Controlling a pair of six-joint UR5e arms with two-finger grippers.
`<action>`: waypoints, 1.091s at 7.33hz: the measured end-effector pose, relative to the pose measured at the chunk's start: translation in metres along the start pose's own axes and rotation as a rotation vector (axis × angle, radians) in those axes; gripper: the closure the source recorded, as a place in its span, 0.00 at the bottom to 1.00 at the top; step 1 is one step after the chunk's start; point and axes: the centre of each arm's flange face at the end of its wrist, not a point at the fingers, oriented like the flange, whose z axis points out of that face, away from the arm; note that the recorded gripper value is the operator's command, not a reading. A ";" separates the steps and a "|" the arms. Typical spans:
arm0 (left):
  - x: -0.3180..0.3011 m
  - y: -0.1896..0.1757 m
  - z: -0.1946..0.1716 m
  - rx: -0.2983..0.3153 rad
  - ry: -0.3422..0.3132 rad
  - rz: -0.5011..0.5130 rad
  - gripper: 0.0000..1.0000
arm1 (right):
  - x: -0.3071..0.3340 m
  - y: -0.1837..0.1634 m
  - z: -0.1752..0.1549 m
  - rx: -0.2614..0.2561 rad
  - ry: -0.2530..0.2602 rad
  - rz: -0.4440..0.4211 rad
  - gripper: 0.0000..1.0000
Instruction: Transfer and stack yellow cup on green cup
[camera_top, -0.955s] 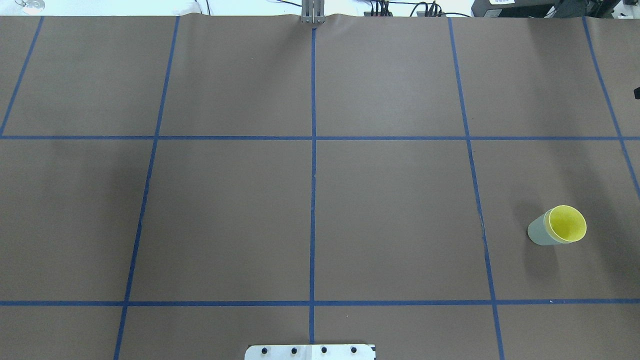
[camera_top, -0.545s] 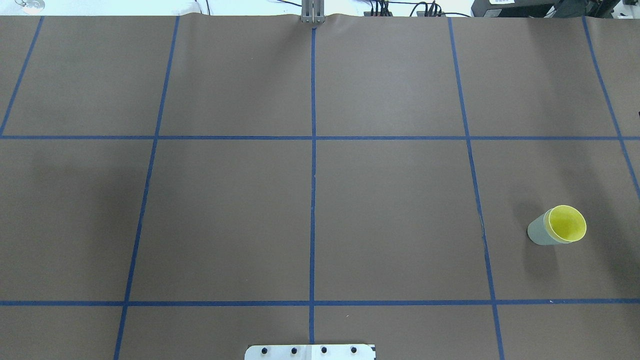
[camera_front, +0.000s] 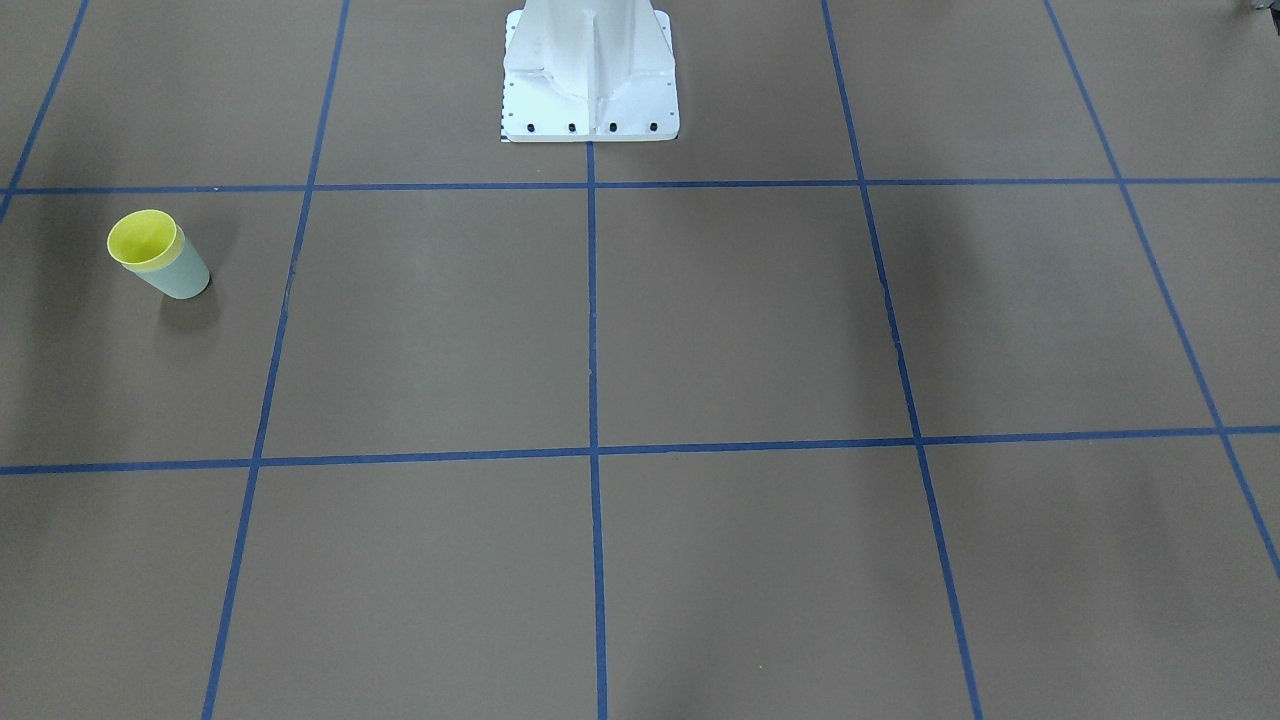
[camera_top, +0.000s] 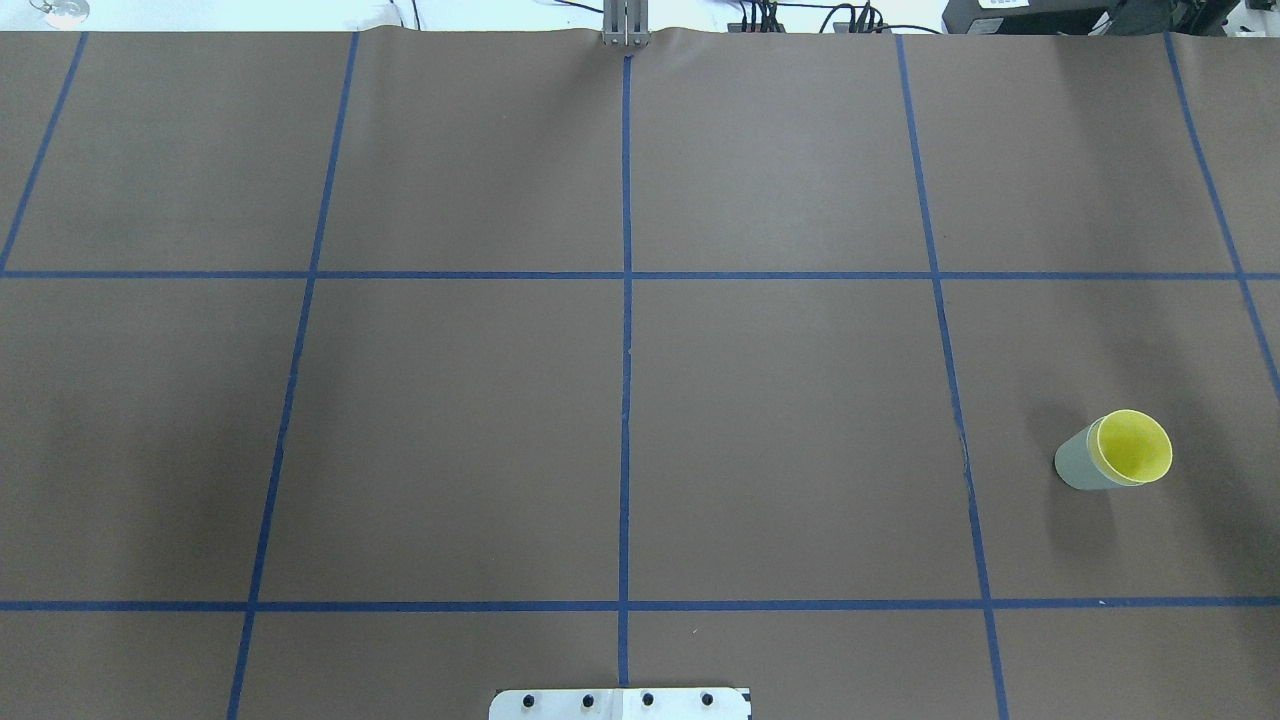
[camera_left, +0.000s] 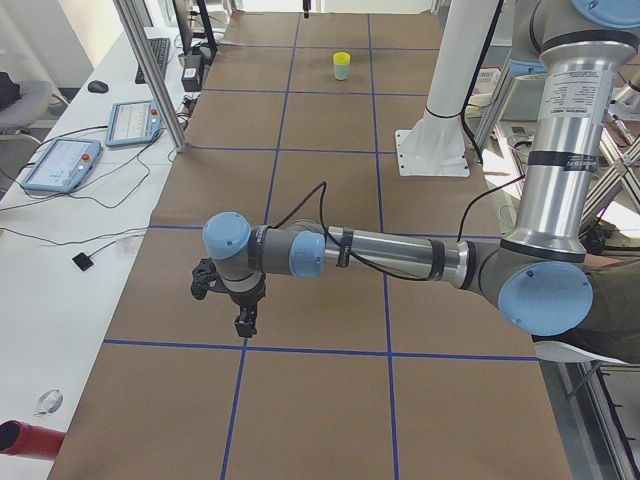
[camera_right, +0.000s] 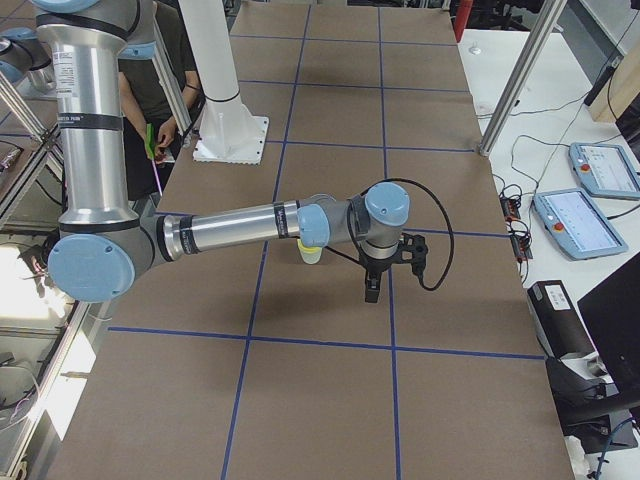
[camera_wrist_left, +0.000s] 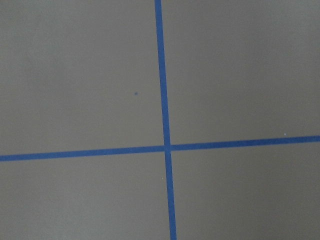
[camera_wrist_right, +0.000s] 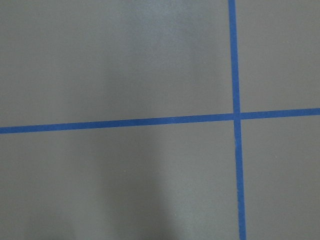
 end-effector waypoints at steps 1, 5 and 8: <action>0.002 0.005 0.000 0.004 0.011 0.005 0.00 | 0.005 0.004 0.002 -0.005 0.007 0.004 0.00; 0.025 0.035 -0.013 0.044 0.067 0.065 0.00 | 0.011 0.013 0.004 -0.005 0.022 0.005 0.00; 0.049 0.035 -0.016 0.057 0.072 0.123 0.00 | 0.014 0.012 0.006 -0.007 0.027 0.012 0.00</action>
